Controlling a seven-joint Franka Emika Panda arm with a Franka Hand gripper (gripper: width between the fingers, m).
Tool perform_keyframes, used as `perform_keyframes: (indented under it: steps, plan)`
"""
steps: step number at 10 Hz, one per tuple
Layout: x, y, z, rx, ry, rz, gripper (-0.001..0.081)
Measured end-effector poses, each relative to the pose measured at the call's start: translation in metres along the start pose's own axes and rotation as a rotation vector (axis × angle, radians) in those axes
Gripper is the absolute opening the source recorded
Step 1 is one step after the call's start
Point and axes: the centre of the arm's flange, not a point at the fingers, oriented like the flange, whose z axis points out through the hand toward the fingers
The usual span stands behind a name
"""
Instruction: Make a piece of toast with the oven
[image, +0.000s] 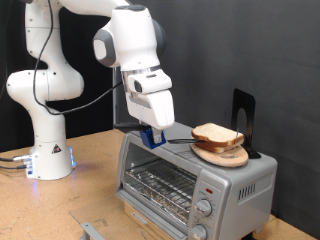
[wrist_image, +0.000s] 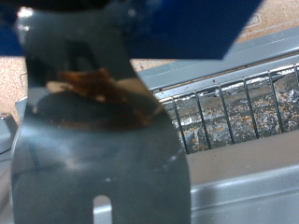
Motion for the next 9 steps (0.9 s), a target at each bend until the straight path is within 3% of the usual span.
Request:
perform_keyframes:
  steps: [4, 9]
  plan:
    - [-0.005, 0.007, -0.014, 0.005, 0.03, 0.019, 0.04]
    - [-0.001, 0.001, -0.017, -0.004, 0.006, 0.028, 0.04]
